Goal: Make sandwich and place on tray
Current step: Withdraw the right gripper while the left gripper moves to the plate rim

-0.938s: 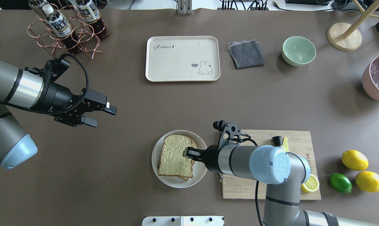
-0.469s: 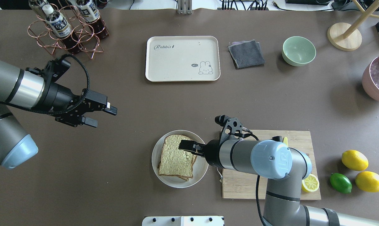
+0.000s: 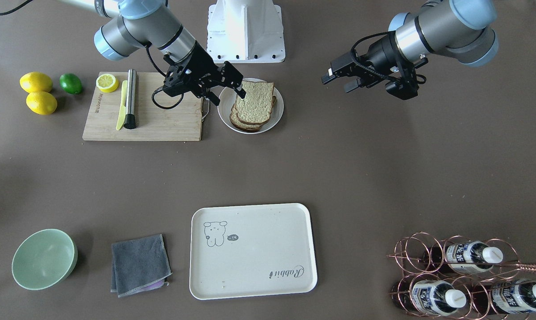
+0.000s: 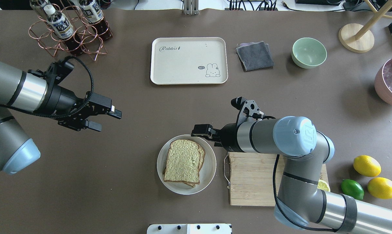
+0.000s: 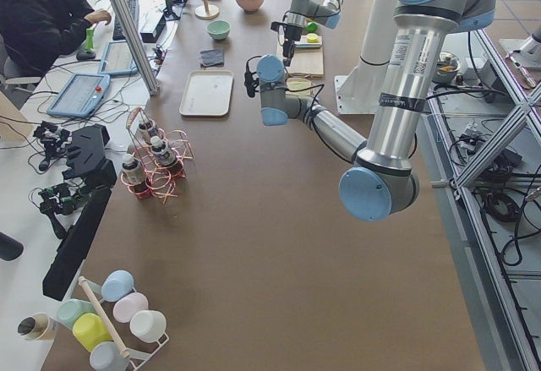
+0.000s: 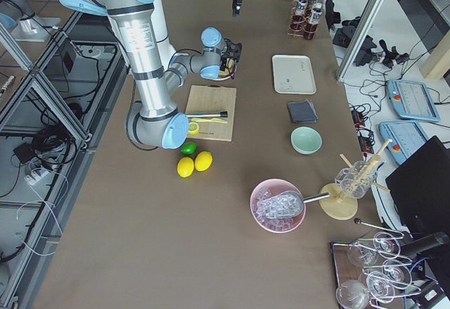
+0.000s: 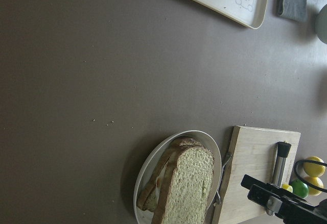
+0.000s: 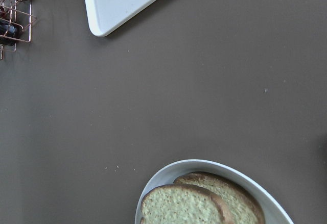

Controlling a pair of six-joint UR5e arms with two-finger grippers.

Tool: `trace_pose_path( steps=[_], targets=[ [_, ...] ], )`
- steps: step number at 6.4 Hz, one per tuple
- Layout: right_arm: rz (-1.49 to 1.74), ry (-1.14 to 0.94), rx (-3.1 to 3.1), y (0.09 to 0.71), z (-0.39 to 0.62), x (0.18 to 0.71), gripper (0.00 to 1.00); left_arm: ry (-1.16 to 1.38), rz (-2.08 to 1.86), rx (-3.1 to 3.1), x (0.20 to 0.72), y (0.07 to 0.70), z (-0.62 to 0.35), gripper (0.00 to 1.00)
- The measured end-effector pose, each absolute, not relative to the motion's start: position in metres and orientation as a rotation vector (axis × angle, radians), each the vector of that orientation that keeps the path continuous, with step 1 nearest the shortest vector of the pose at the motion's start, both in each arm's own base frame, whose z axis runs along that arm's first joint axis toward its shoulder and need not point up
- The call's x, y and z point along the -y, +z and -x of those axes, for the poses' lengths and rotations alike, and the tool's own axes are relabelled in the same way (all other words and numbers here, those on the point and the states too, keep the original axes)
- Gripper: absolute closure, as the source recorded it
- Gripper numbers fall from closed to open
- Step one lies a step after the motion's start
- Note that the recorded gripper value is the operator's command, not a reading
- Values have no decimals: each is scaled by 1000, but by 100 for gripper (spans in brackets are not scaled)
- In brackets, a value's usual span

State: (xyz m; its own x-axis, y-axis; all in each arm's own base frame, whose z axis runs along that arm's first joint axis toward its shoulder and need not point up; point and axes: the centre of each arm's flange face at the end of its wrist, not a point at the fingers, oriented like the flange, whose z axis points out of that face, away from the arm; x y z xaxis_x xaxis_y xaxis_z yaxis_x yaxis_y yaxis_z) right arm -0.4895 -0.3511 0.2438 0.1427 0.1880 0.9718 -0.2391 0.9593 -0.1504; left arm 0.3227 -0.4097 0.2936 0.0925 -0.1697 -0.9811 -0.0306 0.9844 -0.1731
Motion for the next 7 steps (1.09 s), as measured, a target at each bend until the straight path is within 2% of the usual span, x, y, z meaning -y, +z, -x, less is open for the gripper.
trace_pose_path(
  steps=[5,7],
  targets=[
    [7,365,1397,254,403,427,1,-113,123,-1484,394,288,-351,2],
    [85,303,1408,255,367,438,1,-86,150,-1479,375,290,-370,2]
  ],
)
